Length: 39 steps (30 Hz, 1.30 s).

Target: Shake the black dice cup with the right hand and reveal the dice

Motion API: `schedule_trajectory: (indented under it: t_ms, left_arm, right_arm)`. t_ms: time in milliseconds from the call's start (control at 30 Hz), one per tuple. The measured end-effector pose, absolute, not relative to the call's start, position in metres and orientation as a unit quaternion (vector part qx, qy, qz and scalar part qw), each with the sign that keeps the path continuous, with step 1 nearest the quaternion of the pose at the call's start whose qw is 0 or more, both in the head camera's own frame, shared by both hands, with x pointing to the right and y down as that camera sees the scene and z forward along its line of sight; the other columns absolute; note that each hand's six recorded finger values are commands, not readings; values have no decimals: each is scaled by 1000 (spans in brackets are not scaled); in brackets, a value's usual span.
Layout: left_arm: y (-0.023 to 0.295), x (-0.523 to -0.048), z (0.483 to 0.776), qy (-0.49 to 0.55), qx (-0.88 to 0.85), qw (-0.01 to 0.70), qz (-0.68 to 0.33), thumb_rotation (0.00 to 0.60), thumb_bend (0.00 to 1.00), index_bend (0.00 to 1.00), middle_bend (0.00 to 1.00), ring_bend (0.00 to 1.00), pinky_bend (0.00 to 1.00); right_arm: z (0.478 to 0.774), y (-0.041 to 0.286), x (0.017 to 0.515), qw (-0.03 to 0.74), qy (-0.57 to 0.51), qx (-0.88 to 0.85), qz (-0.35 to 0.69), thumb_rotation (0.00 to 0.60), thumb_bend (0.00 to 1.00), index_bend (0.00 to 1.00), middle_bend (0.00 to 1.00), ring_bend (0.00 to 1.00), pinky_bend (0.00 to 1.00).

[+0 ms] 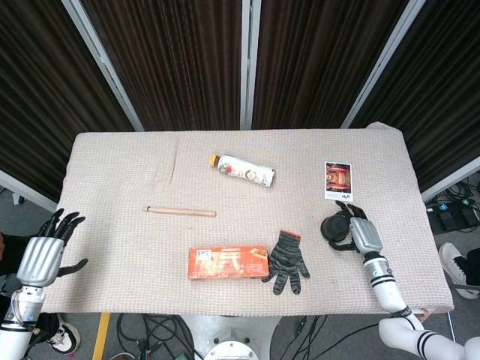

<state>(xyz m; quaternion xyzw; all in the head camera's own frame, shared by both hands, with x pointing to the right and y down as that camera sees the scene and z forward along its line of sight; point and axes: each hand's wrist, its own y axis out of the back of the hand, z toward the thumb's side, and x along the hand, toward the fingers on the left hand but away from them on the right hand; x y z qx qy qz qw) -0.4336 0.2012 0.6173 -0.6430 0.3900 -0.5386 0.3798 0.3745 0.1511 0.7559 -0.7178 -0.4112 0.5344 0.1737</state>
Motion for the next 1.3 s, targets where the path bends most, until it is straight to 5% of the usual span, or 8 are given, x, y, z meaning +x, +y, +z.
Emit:
schedule_trajectory:
  t_ms: [300,1033,1300]
  left_arm:
    - [201,-434,616,393,-643,379,-537,600,122,163,126,0,183]
    - [196,-432,606,406,-645,383,-522,600,123,174,127,0,185]
    - [194,-433,606,407,-644,382,-523,600,123,174,126,0,185]
  right_arm:
    - [748,149,375,186,-422,-717,523,600,101,268,414,0,0]
    - [656,119,309,293,-434,-743,417,600,122,344,457,51,0]
    - [650,114,308,297,-426,-738,432,600,126,349,461,67,0]
